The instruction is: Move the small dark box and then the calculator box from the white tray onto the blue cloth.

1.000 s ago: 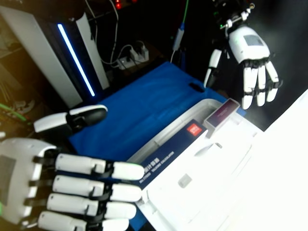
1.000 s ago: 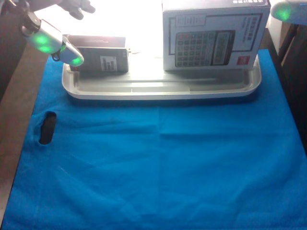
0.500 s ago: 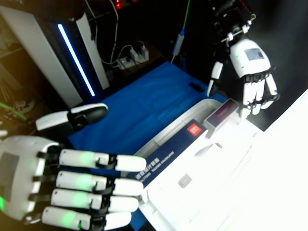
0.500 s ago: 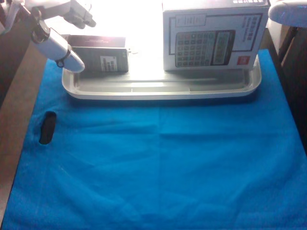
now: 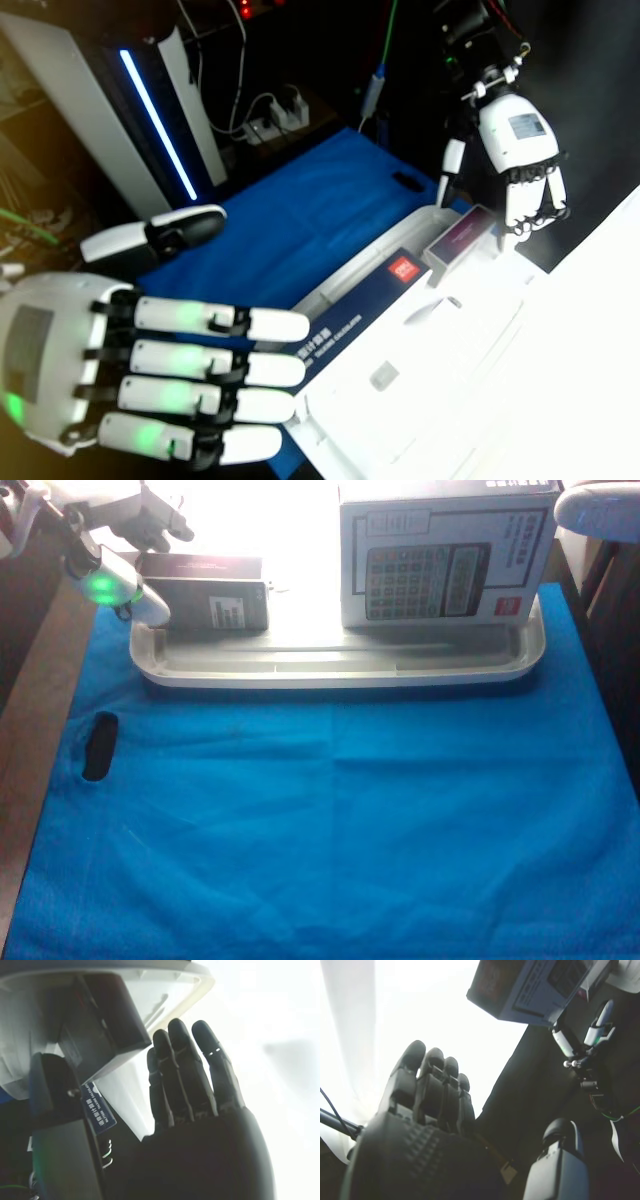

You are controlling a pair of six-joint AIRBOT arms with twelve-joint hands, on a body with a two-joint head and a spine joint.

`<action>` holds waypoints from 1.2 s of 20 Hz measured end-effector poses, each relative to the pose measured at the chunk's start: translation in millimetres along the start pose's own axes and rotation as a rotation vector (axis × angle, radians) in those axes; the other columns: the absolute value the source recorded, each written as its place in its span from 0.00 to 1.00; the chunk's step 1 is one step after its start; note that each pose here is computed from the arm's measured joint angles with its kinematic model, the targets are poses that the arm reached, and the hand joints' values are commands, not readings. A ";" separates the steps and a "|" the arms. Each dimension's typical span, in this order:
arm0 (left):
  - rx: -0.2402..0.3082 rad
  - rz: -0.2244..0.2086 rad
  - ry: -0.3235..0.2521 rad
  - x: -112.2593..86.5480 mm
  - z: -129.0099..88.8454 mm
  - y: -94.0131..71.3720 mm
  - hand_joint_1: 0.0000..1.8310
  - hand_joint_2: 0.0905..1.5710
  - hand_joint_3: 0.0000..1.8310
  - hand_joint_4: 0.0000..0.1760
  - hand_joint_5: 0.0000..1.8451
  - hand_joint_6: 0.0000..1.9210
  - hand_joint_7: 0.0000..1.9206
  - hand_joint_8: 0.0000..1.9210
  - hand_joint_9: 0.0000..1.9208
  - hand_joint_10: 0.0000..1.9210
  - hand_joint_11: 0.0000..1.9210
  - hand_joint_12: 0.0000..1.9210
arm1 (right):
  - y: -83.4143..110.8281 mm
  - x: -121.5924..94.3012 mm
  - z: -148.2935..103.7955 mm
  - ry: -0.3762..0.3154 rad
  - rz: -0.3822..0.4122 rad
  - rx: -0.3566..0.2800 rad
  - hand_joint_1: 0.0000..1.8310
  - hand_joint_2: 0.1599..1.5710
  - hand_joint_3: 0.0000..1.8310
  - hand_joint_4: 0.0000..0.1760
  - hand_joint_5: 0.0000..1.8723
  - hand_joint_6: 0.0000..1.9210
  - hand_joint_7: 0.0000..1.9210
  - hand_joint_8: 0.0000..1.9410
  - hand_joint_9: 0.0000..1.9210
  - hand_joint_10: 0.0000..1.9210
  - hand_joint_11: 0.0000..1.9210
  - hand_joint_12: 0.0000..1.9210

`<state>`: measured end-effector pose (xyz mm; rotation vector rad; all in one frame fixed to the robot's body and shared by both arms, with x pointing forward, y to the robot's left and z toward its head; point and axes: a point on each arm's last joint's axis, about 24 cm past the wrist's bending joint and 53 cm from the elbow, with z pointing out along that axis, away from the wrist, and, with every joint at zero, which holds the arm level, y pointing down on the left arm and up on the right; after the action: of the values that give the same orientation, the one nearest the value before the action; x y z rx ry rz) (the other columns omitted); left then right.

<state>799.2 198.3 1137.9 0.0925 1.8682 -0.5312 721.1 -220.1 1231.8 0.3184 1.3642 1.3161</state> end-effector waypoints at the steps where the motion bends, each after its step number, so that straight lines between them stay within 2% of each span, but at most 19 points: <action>1: 0.003 -0.003 -0.001 0.2 0.6 -1.1 0.66 0.71 0.00 0.00 0.47 0.50 0.50 0.58 0.47 0.01 0.18 0.56 | 1.1 1.2 0.0 0.001 0.003 -0.003 0.21 0.46 0.00 0.26 0.13 0.00 0.18 0.00 0.16 0.00 0.00 0.29; 3: 0.007 -0.013 0.005 5.5 3.5 -2.4 0.66 0.70 0.00 0.00 0.53 0.46 0.48 0.62 0.51 0.03 0.21 0.64 | 2.2 2.6 0.0 0.004 0.004 -0.007 0.21 0.47 0.00 0.24 0.13 0.00 0.17 0.00 0.16 0.00 0.00 0.29; 4: 0.010 -0.023 0.003 6.0 4.4 -2.6 0.67 0.69 0.00 0.00 0.58 0.37 0.47 0.64 0.55 0.05 0.25 0.69 | 3.2 2.8 0.0 0.004 0.004 -0.011 0.22 0.47 0.00 0.23 0.13 0.00 0.17 0.00 0.16 0.00 0.00 0.29; 5: 0.007 -0.031 0.002 6.5 6.0 -1.8 0.69 0.68 0.01 0.00 0.63 0.24 0.47 0.67 0.51 0.41 0.27 0.87 | 3.3 3.6 0.0 0.005 0.006 -0.011 0.22 0.47 0.00 0.22 0.13 0.00 0.17 0.00 0.16 0.00 0.00 0.29; 6: 0.010 -0.050 -0.004 5.6 6.9 -1.8 0.68 0.68 0.00 0.00 0.62 0.26 0.46 0.69 0.37 0.73 0.29 0.93 | 3.7 4.5 0.0 0.006 0.007 -0.012 0.23 0.48 0.00 0.11 0.12 0.00 0.16 0.00 0.15 0.00 0.00 0.30; 7: 0.011 -0.050 -0.005 5.4 6.9 -2.2 0.68 0.68 0.00 0.00 0.62 0.26 0.46 0.69 0.37 0.73 0.29 0.93 | 3.8 4.7 -0.1 0.007 0.007 -0.012 0.23 0.48 0.00 0.11 0.12 0.00 0.16 0.00 0.15 0.00 0.00 0.30; 8: 0.014 -0.057 -0.008 5.2 6.6 -1.8 0.69 0.68 0.00 0.00 0.64 0.24 0.47 0.68 0.37 0.61 0.24 0.85 | 4.0 5.3 -0.1 0.008 0.007 -0.012 0.22 0.49 0.00 0.13 0.12 0.00 0.16 0.00 0.16 0.00 0.00 0.30; 9: 0.016 -0.066 -0.010 5.1 6.5 -2.0 0.69 0.69 0.00 0.00 0.62 0.24 0.47 0.68 0.38 0.66 0.27 0.90 | 4.1 5.7 -0.1 0.010 0.006 -0.013 0.22 0.49 0.00 0.12 0.12 0.00 0.16 0.00 0.16 0.00 0.00 0.30; 10: 0.016 -0.070 -0.012 4.9 6.4 -1.5 0.69 0.69 0.00 0.00 0.62 0.25 0.47 0.68 0.37 0.62 0.26 0.87 | 4.1 5.6 -0.1 0.009 0.006 -0.013 0.22 0.48 0.00 0.18 0.12 0.00 0.17 0.00 0.16 0.00 0.00 0.30; 11: 0.017 -0.073 -0.013 4.4 6.3 -1.5 0.68 0.71 0.00 0.00 0.58 0.28 0.45 0.73 0.36 0.79 0.29 0.97 | 4.2 5.8 -0.1 0.010 0.006 -0.013 0.22 0.48 0.00 0.18 0.13 0.00 0.17 0.01 0.16 0.00 0.00 0.30; 12: 0.018 -0.079 -0.016 3.1 4.3 -1.0 0.65 0.67 0.00 0.00 0.58 0.39 0.41 0.79 0.37 0.96 0.38 0.99 | 4.5 6.4 -0.1 0.011 0.008 -0.014 0.22 0.48 0.00 0.16 0.13 0.00 0.17 0.01 0.16 0.00 0.00 0.30; 13: 0.022 -0.080 -0.019 1.2 2.0 -0.7 0.64 0.67 0.00 0.00 0.57 0.43 0.39 0.87 0.40 0.99 0.43 1.00 | 4.6 6.8 -0.1 0.012 0.006 -0.014 0.22 0.48 0.00 0.16 0.12 0.00 0.17 0.00 0.16 0.00 0.00 0.30; 14: 0.022 -0.089 -0.024 -1.2 -0.5 0.1 0.67 0.71 0.00 0.00 0.57 0.34 0.41 0.79 0.31 0.77 0.25 0.93 | 4.4 6.6 -0.1 0.011 0.007 -0.014 0.22 0.48 0.00 0.17 0.12 0.00 0.17 0.00 0.16 0.00 0.00 0.30; 15: 0.027 -0.094 -0.031 -4.8 -3.9 0.3 0.68 0.70 0.00 0.00 0.60 0.30 0.43 0.73 0.32 0.62 0.21 0.85 | 4.5 6.6 -0.1 0.011 0.007 -0.014 0.22 0.47 0.00 0.18 0.12 0.00 0.17 0.00 0.15 0.00 0.00 0.30; 17: 0.038 -0.100 -0.058 -19.7 -11.4 -0.7 0.68 0.69 0.00 0.00 0.64 0.29 0.45 0.66 0.37 0.40 0.21 0.69 | 4.5 6.6 -0.1 0.011 0.008 -0.014 0.22 0.48 0.00 0.11 0.12 0.00 0.17 0.00 0.15 0.00 0.01 0.31; 18: 0.049 -0.103 -0.076 -28.5 -15.7 -2.2 0.68 0.69 0.00 0.00 0.63 0.35 0.43 0.63 0.39 0.30 0.22 0.65 | 4.5 6.6 -0.1 0.011 0.008 -0.014 0.23 0.47 0.00 0.09 0.13 0.00 0.16 0.00 0.14 0.00 0.01 0.30; 20: 0.077 -0.104 -0.101 -40.5 -24.3 -8.2 0.69 0.69 0.00 0.00 0.64 0.27 0.45 0.68 0.40 0.45 0.25 0.80 | 4.5 6.6 -0.1 0.011 0.008 -0.014 0.22 0.46 0.00 0.03 0.13 0.00 0.16 0.00 0.16 0.00 0.05 0.29; 23: 0.130 -0.087 -0.121 -50.9 -39.0 -24.8 0.68 0.70 0.00 0.00 0.61 0.29 0.44 0.72 0.36 0.60 0.22 0.83 | 4.5 6.6 -0.1 0.012 0.007 -0.014 0.22 0.45 0.00 0.10 0.14 0.00 0.14 0.00 0.15 0.00 0.09 0.17; 24: 0.159 -0.077 -0.132 -55.5 -47.5 -32.4 0.68 0.72 0.00 0.00 0.57 0.33 0.42 0.75 0.33 0.66 0.21 0.84 | 4.5 6.6 -0.1 0.012 0.007 -0.014 0.23 0.44 0.00 0.05 0.15 0.00 0.14 0.00 0.15 0.00 0.09 0.16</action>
<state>767.4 199.1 1211.2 0.0883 1.7049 -0.7220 716.8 -213.3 1232.1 0.3068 1.3639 1.3349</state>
